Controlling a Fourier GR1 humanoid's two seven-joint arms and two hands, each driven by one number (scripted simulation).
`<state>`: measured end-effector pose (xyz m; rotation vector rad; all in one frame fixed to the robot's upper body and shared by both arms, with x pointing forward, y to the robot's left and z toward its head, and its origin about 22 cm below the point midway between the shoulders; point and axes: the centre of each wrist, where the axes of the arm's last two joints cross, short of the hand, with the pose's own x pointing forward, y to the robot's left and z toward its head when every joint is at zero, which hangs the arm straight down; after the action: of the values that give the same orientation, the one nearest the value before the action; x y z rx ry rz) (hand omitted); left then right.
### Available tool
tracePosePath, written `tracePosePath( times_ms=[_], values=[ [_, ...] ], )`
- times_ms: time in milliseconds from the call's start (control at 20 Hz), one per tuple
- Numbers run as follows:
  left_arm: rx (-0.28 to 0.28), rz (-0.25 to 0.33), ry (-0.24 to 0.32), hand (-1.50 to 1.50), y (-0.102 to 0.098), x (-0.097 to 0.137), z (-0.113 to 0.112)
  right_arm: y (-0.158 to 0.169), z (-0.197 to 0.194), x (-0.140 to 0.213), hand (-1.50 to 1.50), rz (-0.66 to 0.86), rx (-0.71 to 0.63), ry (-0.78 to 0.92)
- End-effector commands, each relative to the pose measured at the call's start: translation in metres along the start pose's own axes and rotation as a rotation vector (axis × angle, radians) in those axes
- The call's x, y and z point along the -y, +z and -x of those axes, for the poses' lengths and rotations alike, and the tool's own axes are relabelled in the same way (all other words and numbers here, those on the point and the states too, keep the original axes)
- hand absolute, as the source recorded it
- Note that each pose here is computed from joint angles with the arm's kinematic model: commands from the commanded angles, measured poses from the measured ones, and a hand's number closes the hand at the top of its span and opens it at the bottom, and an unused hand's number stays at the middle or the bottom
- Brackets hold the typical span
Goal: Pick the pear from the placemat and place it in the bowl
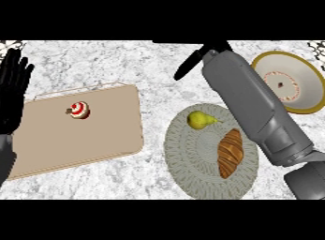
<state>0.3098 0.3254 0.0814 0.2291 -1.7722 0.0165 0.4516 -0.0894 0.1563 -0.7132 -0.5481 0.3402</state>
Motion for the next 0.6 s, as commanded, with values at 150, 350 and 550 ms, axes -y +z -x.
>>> tracePosePath(
  times_ms=[150,350,550],
  values=[
    [0.001,-0.025,0.008,0.00,0.005,-0.005,0.004,0.009,-0.011,-0.003,-1.50,-0.055,-0.241,0.118],
    [-0.013,-0.015,-0.006,0.00,0.012,0.007,0.007,-0.005,0.005,-0.030,-1.50,-0.083,-0.260,0.117],
    [0.003,-0.032,-0.008,0.00,0.016,-0.012,0.004,-0.008,0.011,-0.039,-1.50,-0.096,-0.280,0.098]
  ],
)
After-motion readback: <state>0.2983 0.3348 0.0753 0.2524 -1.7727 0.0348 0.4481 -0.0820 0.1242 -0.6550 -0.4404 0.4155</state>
